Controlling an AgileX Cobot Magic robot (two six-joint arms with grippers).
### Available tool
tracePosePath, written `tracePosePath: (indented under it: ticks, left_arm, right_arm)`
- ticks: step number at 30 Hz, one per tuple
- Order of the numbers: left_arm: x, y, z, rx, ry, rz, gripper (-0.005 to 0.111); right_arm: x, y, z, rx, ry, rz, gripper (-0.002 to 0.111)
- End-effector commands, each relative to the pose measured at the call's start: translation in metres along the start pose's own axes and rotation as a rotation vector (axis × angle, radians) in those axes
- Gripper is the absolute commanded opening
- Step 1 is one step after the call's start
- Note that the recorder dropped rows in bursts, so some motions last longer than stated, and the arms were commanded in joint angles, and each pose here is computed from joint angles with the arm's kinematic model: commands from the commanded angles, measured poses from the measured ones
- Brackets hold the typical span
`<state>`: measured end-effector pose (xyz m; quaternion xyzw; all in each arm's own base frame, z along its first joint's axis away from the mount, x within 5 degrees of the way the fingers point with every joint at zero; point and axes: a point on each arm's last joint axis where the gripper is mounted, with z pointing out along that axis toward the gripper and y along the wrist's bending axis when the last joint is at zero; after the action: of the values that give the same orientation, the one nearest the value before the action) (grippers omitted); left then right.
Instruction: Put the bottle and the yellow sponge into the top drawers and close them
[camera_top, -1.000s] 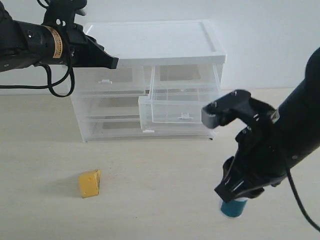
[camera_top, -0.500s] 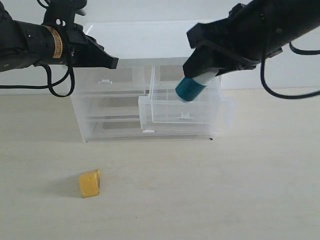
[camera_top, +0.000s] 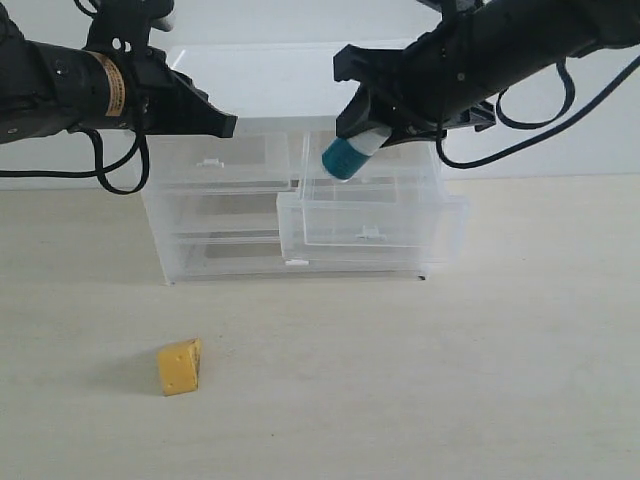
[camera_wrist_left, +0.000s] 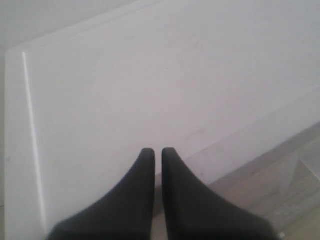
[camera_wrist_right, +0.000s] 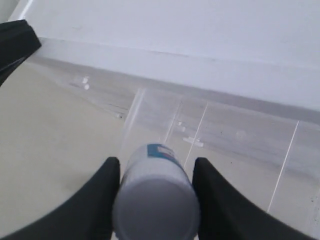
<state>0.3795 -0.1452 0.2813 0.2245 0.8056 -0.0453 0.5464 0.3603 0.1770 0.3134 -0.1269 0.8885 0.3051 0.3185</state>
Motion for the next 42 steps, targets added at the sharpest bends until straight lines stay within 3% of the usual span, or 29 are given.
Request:
tracePosePath:
  ticks: [1, 8, 10, 20, 23, 24, 28, 30, 34, 42]
  left_arm:
    - [-0.002, -0.001, 0.0, 0.0, -0.003, -0.009, 0.004]
    - [-0.002, -0.001, 0.0, 0.0, -0.003, -0.009, 0.004]
    - [-0.002, -0.001, 0.0, 0.0, -0.003, -0.009, 0.004]
    - [-0.002, -0.001, 0.0, 0.0, -0.003, -0.009, 0.004]
    - [-0.002, -0.001, 0.0, 0.0, -0.003, -0.009, 0.004]
    - [-0.002, -0.001, 0.0, 0.0, -0.003, -0.009, 0.004]
    - [-0.002, -0.001, 0.0, 0.0, -0.003, -0.009, 0.004]
    - [-0.002, -0.001, 0.0, 0.0, -0.003, -0.009, 0.004]
    - [-0.002, -0.001, 0.0, 0.0, -0.003, -0.009, 0.004]
    - [-0.002, -0.001, 0.0, 0.0, -0.003, -0.009, 0.004]
  right_arm:
    - [-0.001, -0.008, 0.01, 0.012, -0.007, 0.018, 0.007]
    - [-0.001, -0.012, 0.016, 0.023, -0.014, 0.004, 0.053]
    - [-0.002, -0.013, 0.016, 0.031, -0.027, -0.002, 0.061]
    - [-0.006, -0.009, -0.001, 0.084, -0.038, -0.174, 0.063]
    - [-0.006, 0.005, -0.022, 0.046, -0.021, -0.294, 0.054]
    - [-0.002, 0.01, -0.028, 0.021, 0.022, -0.367, 0.039]
    - [0.008, 0.016, -0.029, -0.07, 0.113, -0.448, 0.001]
    - [0.017, 0.036, -0.022, -0.19, 0.139, -0.54, 0.0]
    - [0.02, 0.057, -0.011, -0.171, 0.081, -0.638, 0.0]
    - [0.013, 0.045, 0.01, -0.105, 0.01, -0.603, 0.0]
